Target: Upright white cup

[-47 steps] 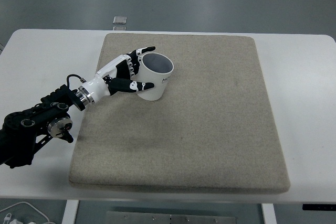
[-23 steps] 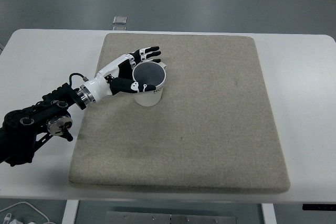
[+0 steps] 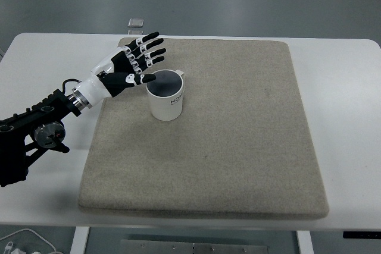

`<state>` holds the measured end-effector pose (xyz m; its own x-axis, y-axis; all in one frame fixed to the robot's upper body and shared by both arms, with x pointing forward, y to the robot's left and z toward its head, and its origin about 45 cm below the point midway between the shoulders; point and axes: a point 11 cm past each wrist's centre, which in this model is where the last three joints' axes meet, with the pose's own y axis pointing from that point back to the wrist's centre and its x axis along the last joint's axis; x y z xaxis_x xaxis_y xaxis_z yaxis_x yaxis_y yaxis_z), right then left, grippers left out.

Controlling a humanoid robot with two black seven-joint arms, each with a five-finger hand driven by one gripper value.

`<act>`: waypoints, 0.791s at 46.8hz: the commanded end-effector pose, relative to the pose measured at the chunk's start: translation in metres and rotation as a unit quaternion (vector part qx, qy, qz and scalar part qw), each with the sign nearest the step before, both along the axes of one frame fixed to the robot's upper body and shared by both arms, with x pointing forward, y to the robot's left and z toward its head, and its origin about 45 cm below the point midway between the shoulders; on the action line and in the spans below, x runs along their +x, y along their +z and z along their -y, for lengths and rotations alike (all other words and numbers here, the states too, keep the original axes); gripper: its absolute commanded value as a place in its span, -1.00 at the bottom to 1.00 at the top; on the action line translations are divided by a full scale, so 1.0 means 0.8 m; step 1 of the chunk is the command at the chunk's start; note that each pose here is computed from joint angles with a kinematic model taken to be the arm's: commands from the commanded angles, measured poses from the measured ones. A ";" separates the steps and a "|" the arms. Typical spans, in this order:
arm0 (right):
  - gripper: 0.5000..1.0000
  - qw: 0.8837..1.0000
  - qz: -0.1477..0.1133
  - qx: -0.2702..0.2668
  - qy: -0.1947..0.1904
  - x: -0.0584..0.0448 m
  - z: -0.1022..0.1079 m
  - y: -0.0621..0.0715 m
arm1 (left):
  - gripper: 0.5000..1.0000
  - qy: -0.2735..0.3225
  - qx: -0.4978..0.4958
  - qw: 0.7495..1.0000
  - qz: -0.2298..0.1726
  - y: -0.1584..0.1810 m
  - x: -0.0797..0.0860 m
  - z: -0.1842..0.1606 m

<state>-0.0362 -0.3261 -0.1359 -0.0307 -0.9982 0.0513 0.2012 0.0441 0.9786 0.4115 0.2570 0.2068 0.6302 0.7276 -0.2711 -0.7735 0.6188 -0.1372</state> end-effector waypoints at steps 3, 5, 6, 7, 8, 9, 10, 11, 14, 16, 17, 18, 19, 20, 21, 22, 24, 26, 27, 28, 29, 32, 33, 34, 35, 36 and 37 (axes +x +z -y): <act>0.72 1.000 0.000 0.000 0.000 0.000 0.000 0.000 | 0.94 0.003 -0.002 1.000 -0.001 0.001 0.001 -0.003; 0.72 1.000 0.000 0.000 0.001 -0.001 0.000 0.000 | 0.96 0.007 -0.001 1.000 0.000 0.002 0.002 -0.006; 0.72 1.000 0.000 0.000 0.000 0.000 0.000 0.000 | 0.96 0.009 -0.001 1.000 0.000 0.002 0.002 -0.007; 0.72 1.000 0.000 0.000 0.000 0.000 0.000 0.000 | 0.96 0.013 0.000 1.000 0.000 0.002 0.003 -0.011; 0.72 1.000 0.000 0.000 0.000 0.000 0.000 0.000 | 0.96 0.016 -0.002 1.000 0.001 0.004 0.004 -0.013; 0.72 1.000 0.000 0.000 0.000 0.000 0.000 0.000 | 0.96 0.020 -0.002 1.000 -0.001 0.003 0.005 -0.015; 0.72 1.000 0.000 0.000 0.001 0.000 0.000 0.000 | 0.96 0.023 -0.004 1.000 -0.001 0.004 0.006 -0.017; 0.72 1.000 0.000 0.001 0.000 0.000 -0.001 0.000 | 0.96 0.027 -0.005 1.000 -0.002 0.003 0.007 -0.019; 0.72 1.000 0.000 0.001 0.001 0.000 0.000 0.000 | 0.96 0.036 -0.015 0.999 -0.002 0.007 0.011 -0.023; 0.72 1.000 0.000 0.000 0.000 0.000 0.000 0.000 | 0.96 0.046 -0.022 0.999 0.000 0.011 0.015 -0.027; 0.72 1.000 0.000 0.001 0.000 0.000 -0.001 0.000 | 0.96 0.051 -0.024 0.998 -0.001 0.012 0.017 -0.030; 0.72 1.000 0.000 0.001 0.000 0.000 -0.001 0.000 | 0.96 0.056 -0.024 0.998 -0.001 0.011 0.018 -0.033; 0.72 1.000 0.000 0.000 0.000 0.000 0.000 0.000 | 0.96 0.059 -0.023 0.998 -0.002 0.011 0.019 -0.035; 0.72 1.000 0.000 0.000 0.000 0.000 0.000 0.000 | 0.97 0.062 -0.021 0.998 -0.002 0.010 0.020 -0.038; 0.72 1.000 0.000 0.000 0.000 0.000 0.000 0.000 | 0.97 0.065 -0.019 0.998 -0.001 0.011 0.022 -0.041; 0.72 1.000 0.000 0.000 0.000 0.000 0.000 0.000 | 0.97 0.069 -0.016 0.997 0.000 0.012 0.024 -0.044; 0.72 1.000 0.000 0.000 0.000 0.000 0.000 0.000 | 0.97 0.076 -0.012 0.997 0.004 0.016 0.028 -0.050; 0.72 1.000 0.000 0.000 0.000 0.000 0.000 0.000 | 0.98 0.083 -0.009 0.996 0.005 0.017 0.032 -0.055; 0.72 1.000 0.000 0.000 0.000 0.000 0.000 0.000 | 0.98 0.086 -0.007 0.996 0.006 0.017 0.033 -0.057; 0.72 1.000 0.000 0.000 0.000 0.000 0.000 0.000 | 0.98 0.088 -0.007 0.996 0.005 0.017 0.034 -0.058; 0.72 1.000 0.000 0.000 0.000 0.000 0.000 0.000 | 0.98 0.089 -0.007 0.996 0.005 0.017 0.034 -0.059; 0.72 1.000 0.000 0.000 0.000 0.000 0.000 0.000 | 0.98 0.094 -0.013 0.995 0.003 0.018 0.036 -0.061; 0.72 1.000 0.000 0.000 0.000 0.000 0.000 0.000 | 0.98 0.097 -0.016 0.995 -0.003 0.017 0.036 -0.062; 0.72 1.000 0.000 0.000 0.000 0.000 0.000 0.000 | 0.99 0.099 -0.020 0.995 -0.010 0.016 0.037 -0.063; 0.72 1.000 0.000 0.000 0.000 0.000 0.000 0.000 | 0.99 0.104 -0.026 0.994 -0.018 0.015 0.038 -0.065; 0.72 1.000 0.000 0.000 0.001 -0.001 0.000 0.000 | 0.99 0.107 -0.031 0.993 -0.026 0.013 0.038 -0.066; 0.72 1.000 0.000 0.000 0.001 -0.001 0.000 0.000 | 0.99 0.109 -0.037 0.993 -0.036 0.012 0.039 -0.067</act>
